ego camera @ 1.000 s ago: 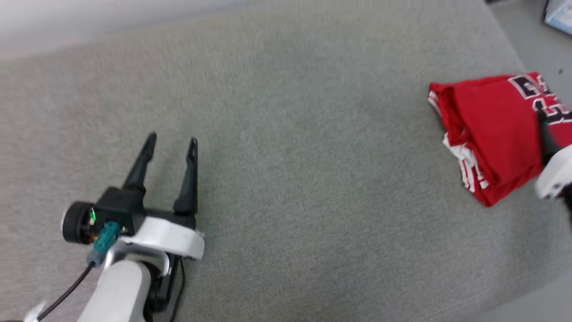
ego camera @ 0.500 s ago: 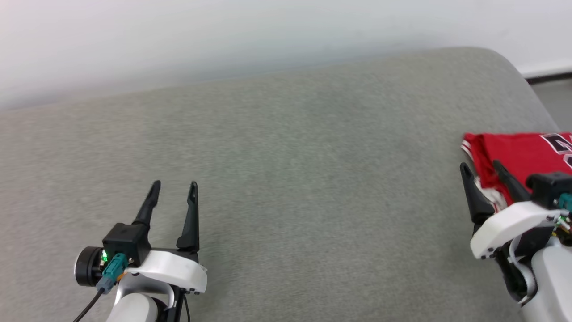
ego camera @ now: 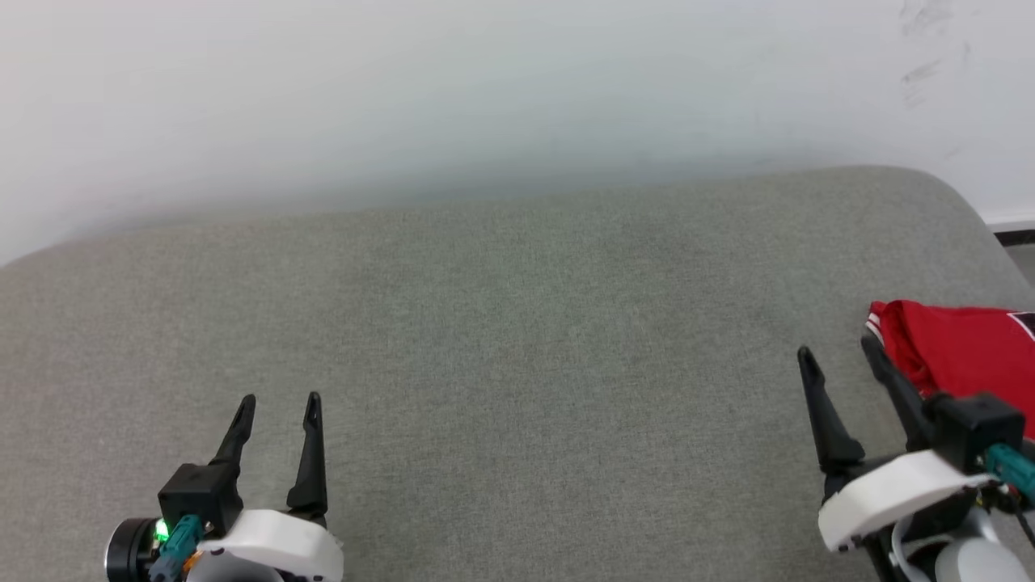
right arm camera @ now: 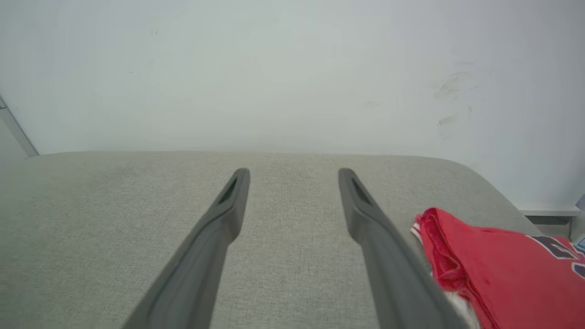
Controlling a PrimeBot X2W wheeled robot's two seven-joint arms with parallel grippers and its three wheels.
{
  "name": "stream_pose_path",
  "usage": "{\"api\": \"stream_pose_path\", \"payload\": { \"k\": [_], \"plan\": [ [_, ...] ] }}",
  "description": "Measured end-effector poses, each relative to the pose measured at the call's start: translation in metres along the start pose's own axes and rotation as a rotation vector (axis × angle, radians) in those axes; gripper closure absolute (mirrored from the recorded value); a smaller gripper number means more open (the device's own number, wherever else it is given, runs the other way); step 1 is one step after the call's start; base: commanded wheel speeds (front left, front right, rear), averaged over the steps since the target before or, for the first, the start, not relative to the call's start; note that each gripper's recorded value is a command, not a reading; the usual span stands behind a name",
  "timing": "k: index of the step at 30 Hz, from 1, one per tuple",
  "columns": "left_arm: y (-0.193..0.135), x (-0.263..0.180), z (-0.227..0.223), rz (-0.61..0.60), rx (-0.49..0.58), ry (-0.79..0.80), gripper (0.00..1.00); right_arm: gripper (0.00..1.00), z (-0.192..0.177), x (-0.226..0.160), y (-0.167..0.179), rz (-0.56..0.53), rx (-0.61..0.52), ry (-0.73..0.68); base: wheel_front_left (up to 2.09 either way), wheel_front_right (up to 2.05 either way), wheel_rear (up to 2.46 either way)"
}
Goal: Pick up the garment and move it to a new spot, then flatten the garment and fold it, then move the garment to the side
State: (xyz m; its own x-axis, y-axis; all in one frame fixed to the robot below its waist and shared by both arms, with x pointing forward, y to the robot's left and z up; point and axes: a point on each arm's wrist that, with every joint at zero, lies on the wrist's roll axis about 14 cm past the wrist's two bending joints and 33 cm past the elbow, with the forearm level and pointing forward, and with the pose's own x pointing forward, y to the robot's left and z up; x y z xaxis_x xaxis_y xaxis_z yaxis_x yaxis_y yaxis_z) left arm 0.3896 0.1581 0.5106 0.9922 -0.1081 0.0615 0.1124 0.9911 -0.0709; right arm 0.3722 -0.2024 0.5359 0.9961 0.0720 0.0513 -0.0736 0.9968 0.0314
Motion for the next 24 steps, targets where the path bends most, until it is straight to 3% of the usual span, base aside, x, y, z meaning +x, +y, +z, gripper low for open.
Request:
{"api": "stream_pose_path", "payload": {
  "k": [8, 24],
  "plan": [
    [0.001, -0.015, 0.001, 0.004, 0.0, 0.002, 0.0, 0.0, -0.005, -0.029, 0.005, -0.019, 0.033, 0.033, 0.0, 0.0, 0.0],
    [0.003, -0.021, -0.002, 0.022, -0.02, 0.012, 0.0, 0.0, 0.003, -0.024, 0.015, 0.016, 0.015, 0.012, 0.0, 0.0, 0.0]
  ]
}}
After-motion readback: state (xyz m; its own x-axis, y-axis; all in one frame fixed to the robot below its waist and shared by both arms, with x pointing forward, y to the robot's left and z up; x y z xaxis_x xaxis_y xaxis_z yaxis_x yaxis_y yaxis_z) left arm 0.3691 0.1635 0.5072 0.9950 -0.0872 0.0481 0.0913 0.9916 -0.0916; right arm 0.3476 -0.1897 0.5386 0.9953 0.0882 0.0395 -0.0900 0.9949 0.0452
